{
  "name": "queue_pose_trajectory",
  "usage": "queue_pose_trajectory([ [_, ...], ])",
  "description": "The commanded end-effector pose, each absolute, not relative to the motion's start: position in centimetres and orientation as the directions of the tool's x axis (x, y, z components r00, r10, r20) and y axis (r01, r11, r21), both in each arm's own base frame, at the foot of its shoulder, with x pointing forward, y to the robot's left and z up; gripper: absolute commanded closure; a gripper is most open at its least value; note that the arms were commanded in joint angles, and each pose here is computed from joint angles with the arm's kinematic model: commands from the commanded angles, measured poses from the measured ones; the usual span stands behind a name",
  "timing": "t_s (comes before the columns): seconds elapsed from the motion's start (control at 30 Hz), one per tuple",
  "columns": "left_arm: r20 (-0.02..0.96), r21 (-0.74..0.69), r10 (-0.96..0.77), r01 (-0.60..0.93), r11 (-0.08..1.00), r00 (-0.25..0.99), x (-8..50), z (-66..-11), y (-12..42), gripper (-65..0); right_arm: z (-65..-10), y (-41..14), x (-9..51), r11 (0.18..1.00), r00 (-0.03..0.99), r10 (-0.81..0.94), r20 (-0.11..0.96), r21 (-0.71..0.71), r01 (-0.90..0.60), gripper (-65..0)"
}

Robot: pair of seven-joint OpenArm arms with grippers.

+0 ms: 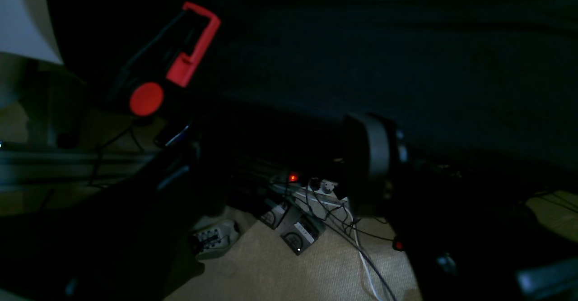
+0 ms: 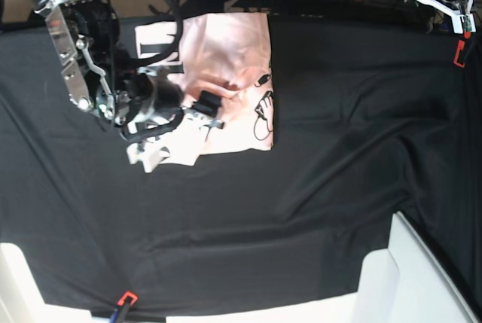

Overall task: Fold the T-shirt properly
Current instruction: 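Fold the grasped shirt section over the printed side with the right gripper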

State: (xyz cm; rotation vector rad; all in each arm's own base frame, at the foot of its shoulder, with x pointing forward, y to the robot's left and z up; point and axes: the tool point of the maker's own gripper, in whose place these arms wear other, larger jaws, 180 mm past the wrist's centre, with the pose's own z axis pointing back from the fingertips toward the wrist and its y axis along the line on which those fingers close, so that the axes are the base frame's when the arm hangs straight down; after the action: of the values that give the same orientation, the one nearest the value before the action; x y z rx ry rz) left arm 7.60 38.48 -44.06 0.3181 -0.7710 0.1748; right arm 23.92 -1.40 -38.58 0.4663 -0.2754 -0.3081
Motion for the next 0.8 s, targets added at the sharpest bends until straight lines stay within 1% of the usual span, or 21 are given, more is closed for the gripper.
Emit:
queue_pose_trajectory([
  [0.0,0.727,0.237,0.018,-0.274,0.932,0.686,7.9,-43.0,39.4,-37.0,-37.9,-2.0,25.1,0.851,0.904,-0.357,0.234,0.479,0.213,-43.5],
  [0.13,0.727,0.238,0.016,-0.275,0.931,0.686,7.9,-42.9,39.4,-37.0,-40.6,-3.8,24.7,0.873,0.906,-0.37,0.206,0.412,0.262,-43.5],
  [0.23,0.727,0.238,0.016,-0.275,0.931,0.686,7.9,-42.9,39.4,-37.0,-41.8,-4.8,24.8,0.881,0.898,-0.382,0.217,0.379,0.283,-43.2],
  [0.4,0.726,0.236,0.016,-0.271,0.933,0.687,7.9,-43.0,39.3,-37.0,-41.9,-2.6,24.0,0.894,0.922,-0.322,0.217,0.389,0.221,-42.9],
  [0.6,0.727,0.238,0.016,-0.275,0.931,0.686,7.9,-42.9,39.4,-37.0,-41.0,-0.2,24.4,0.873,0.921,-0.329,0.21,0.438,0.212,-42.4],
  [0.63,0.726,0.238,0.017,-0.275,0.931,0.687,7.8,-42.9,39.4,-37.0,-41.0,-0.1,24.5,0.872,0.921,-0.328,0.21,0.441,0.21,-40.6],
  [0.67,0.725,0.238,0.017,-0.275,0.931,0.688,7.8,-43.0,39.4,-37.0,-40.9,0.0,24.5,0.872,0.921,-0.329,0.21,0.443,0.21,-37.3],
  [0.7,0.725,0.24,0.016,-0.274,0.931,0.688,7.8,-42.9,39.5,-37.0,-40.8,0.0,24.7,0.872,0.92,-0.329,0.216,0.444,0.207,-31.9],
  [0.77,0.725,0.24,0.016,-0.274,0.931,0.688,7.8,-42.9,39.5,-37.0,-40.7,0.0,24.9,0.871,0.919,-0.33,0.217,0.446,0.207,-17.8],
])
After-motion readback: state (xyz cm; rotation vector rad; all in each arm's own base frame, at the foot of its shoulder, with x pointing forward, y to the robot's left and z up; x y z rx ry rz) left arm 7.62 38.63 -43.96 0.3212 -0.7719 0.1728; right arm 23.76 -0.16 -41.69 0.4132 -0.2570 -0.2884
